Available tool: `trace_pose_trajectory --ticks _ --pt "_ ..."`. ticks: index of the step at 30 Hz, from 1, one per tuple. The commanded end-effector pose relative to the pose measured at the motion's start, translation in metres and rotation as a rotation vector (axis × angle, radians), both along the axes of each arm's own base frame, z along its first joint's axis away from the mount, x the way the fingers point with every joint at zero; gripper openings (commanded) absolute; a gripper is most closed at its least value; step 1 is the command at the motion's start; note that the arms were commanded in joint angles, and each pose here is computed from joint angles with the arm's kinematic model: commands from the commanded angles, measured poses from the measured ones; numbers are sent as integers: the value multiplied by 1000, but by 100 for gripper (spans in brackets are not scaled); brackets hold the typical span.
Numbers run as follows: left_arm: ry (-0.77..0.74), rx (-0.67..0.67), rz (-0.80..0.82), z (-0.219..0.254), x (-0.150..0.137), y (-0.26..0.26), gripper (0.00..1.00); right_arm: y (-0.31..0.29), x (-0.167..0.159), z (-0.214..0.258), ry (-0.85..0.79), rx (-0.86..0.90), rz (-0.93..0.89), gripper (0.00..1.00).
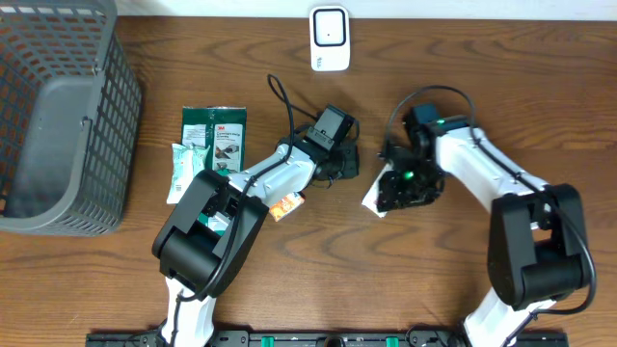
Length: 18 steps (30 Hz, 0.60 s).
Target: Scan the item barcode
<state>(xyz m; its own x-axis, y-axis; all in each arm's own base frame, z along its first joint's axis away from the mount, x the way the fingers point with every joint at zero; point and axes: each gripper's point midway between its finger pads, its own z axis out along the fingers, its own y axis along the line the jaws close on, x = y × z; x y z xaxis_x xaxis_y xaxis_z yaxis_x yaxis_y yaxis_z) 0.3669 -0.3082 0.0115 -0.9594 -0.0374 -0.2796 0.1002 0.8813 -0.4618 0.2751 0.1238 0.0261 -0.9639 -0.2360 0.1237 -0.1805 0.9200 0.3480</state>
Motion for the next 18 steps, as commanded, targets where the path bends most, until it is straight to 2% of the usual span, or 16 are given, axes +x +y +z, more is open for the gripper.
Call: trace_pose_trajectory --ticks 1,5,11,18 --pt "-24 -30 -50 4 2 -5 23 -21 22 30 -62 43 -169 41" --pt "-20 -28 -59 1 -1 -8 23 -53 33 31 -82 35 -284 24" --pt "14 -5 -105 -12 -21 -21 23 -66 45 0 -128 37 -418 2" --pt "76 37 -112 -22 -36 -15 24 -56 61 -33 -260 82 -506 1"
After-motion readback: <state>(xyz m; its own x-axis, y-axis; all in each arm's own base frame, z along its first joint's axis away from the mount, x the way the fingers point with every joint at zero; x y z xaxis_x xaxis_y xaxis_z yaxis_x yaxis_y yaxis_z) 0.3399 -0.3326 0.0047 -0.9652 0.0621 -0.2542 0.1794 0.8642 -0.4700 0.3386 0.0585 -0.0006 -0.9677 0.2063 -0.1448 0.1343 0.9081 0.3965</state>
